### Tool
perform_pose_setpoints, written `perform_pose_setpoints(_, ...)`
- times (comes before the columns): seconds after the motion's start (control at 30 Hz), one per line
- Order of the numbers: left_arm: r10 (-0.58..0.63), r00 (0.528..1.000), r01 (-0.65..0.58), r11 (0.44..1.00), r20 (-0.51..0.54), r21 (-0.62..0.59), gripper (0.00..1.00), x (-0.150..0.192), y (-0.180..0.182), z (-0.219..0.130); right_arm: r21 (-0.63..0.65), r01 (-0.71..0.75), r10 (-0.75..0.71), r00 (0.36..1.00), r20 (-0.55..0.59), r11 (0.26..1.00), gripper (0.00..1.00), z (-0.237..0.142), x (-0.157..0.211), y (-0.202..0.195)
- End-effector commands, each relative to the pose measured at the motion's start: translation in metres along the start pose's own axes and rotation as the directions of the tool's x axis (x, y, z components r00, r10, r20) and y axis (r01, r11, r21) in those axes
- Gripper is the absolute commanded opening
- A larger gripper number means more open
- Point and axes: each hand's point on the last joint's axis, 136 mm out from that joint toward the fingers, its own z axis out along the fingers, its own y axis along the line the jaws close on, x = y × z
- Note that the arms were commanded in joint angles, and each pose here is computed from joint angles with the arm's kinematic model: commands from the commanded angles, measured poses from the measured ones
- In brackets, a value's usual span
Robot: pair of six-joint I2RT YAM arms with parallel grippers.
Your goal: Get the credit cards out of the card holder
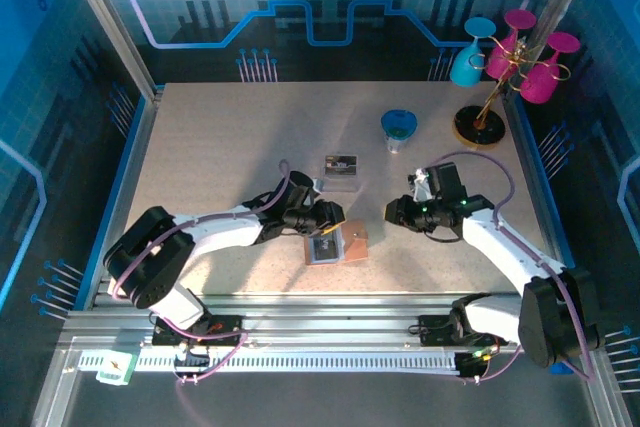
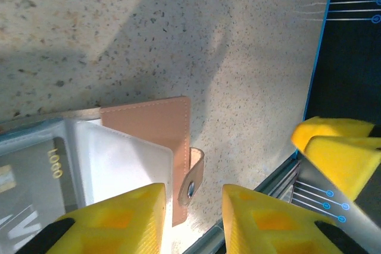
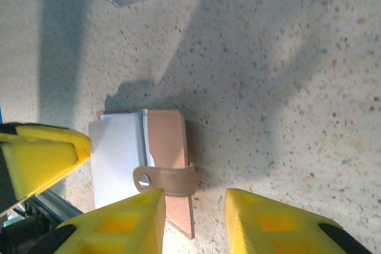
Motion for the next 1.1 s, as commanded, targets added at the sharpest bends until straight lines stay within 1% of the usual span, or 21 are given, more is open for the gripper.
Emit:
perform_pose_setpoints(0.0, 0.024, 0.998, -0.025, 1.000, -0.052, -0.009, 0.32, 0.008, -0.003, 0.009, -0.021, -0.008, 0.007, 0.999, -0.033, 1.000, 0.32, 0.001, 0.009, -0.002)
perform_pose_setpoints(0.13, 0.030, 0.997, -0.031, 0.999, -0.072, -0.013, 0.32, 0.011, -0.005, 0.019, -0.034, -0.012, 0.010, 0.999, -0.043, 0.999, 0.32, 0.004, 0.012, -0.002)
perform_pose_setpoints(0.23, 0.030, 0.996, -0.032, 0.999, -0.081, -0.016, 0.26, 0.012, -0.006, 0.023, -0.105, -0.009, 0.003, 0.998, -0.065, 0.994, 0.32, 0.009, 0.013, 0.008)
perform_pose_setpoints(0.3, 0.028, 0.996, -0.030, 0.999, -0.080, -0.023, 0.25, 0.012, -0.004, 0.024, -0.147, -0.001, -0.012, 0.996, -0.093, 0.989, 0.32, 0.013, 0.017, 0.017)
perform_pose_setpoints(0.37, 0.025, 0.997, -0.027, 0.999, -0.077, -0.030, 0.25, 0.012, -0.002, 0.024, -0.141, 0.024, -0.041, 0.992, -0.120, 0.990, 0.31, 0.020, 0.022, 0.021)
perform_pose_setpoints(0.5, 0.024, 0.998, -0.026, 0.999, -0.066, -0.036, 0.26, 0.011, -0.001, 0.021, -0.077, 0.091, -0.102, 0.982, -0.158, 0.993, 0.34, 0.031, 0.032, 0.022)
perform_pose_setpoints(0.63, 0.026, 0.999, -0.029, 0.998, -0.047, -0.055, 0.26, 0.010, 0.003, 0.015, -0.023, 0.177, -0.178, 0.965, -0.193, 0.984, 0.41, 0.042, 0.043, 0.023)
perform_pose_setpoints(0.77, 0.022, 0.999, -0.025, 0.997, -0.048, -0.066, 0.27, 0.011, 0.007, 0.014, 0.031, 0.259, -0.247, 0.945, -0.214, 0.965, 0.53, 0.049, 0.051, 0.021)
perform_pose_setpoints(0.87, 0.018, 0.999, -0.022, 0.997, -0.051, -0.070, 0.27, 0.013, 0.009, 0.016, 0.078, 0.304, -0.280, 0.934, -0.223, 0.950, 0.58, 0.055, 0.054, 0.015)
perform_pose_setpoints(1.0, 0.015, 0.999, -0.019, 0.997, -0.050, -0.073, 0.27, 0.012, 0.011, 0.016, 0.116, 0.356, -0.321, 0.915, -0.244, 0.927, 0.60, 0.062, 0.056, 0.010)
perform_pose_setpoints(1.07, 0.014, 0.999, -0.018, 0.997, -0.049, -0.074, 0.27, 0.012, 0.011, 0.016, 0.128, 0.375, -0.333, 0.906, -0.262, 0.918, 0.65, 0.067, 0.058, 0.008)
